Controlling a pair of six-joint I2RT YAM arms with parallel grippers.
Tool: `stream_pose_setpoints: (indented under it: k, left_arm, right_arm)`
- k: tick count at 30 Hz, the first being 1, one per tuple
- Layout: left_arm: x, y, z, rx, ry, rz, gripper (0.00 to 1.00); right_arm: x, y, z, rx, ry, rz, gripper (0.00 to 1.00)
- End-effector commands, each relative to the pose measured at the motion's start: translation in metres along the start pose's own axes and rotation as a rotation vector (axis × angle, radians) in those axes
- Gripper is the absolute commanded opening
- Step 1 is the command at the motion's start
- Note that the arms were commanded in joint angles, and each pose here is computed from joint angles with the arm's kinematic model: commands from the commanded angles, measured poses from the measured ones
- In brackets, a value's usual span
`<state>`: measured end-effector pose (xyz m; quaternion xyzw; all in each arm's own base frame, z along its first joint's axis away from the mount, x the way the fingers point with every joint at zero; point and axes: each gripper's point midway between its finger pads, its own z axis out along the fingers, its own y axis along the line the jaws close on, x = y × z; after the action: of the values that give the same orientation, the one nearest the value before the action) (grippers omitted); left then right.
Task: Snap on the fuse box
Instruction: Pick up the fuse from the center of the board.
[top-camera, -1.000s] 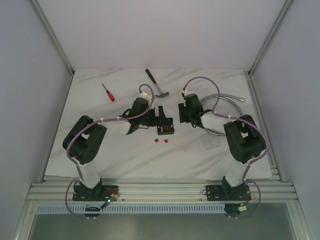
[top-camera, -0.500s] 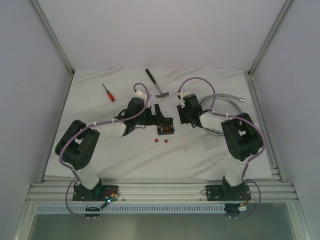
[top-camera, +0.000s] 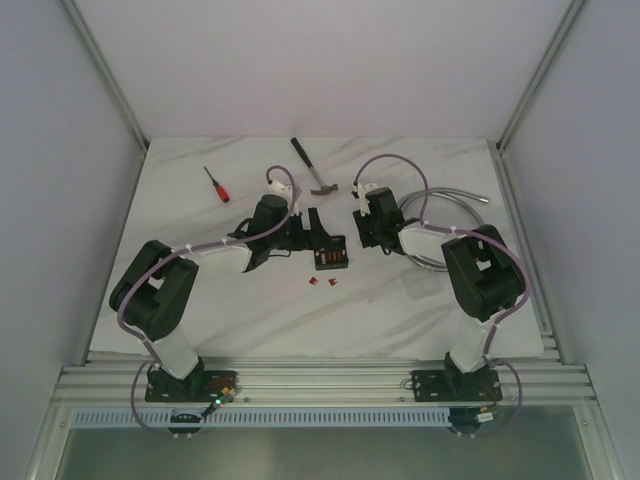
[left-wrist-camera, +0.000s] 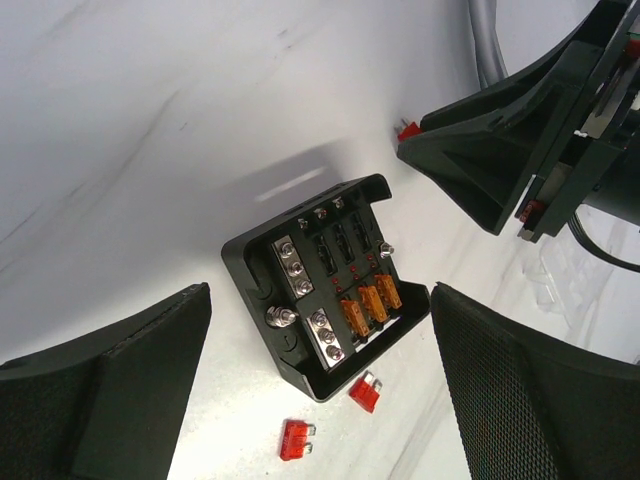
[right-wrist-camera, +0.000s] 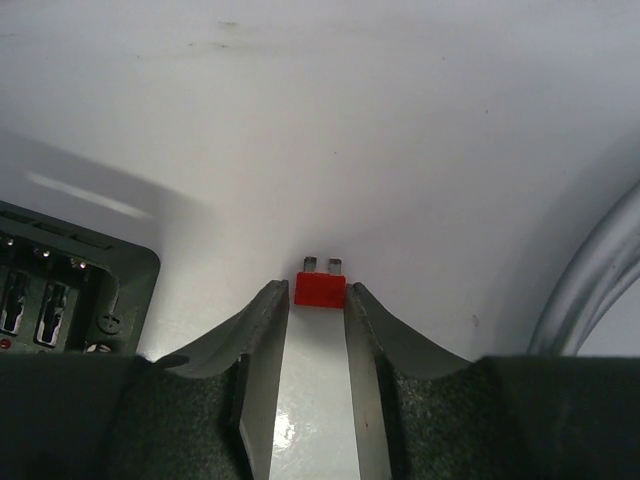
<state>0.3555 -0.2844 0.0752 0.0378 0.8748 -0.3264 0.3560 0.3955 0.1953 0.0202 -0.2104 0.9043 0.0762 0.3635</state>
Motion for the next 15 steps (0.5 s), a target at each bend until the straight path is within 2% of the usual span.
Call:
stream_pose_setpoints:
  k: [1, 10, 15]
  left_arm:
    - [-0.005, -0.008, -0.007, 0.029, -0.01, -0.005, 1.0]
    - [-0.007, -0.013, -0.009, 0.048, -0.01, -0.015, 1.0]
    - [-0.009, -0.021, -0.012, 0.082, -0.002, -0.03, 0.99]
  right_arm:
    - [0.018, 0.007, 0.003, -0.032, 0.071, -0.013, 0.34]
    - [0.019, 0.006, -0.001, -0.028, 0.068, -0.009, 0.25]
    - [0.014, 0.009, -0.012, -0.047, 0.031, -0.015, 0.24]
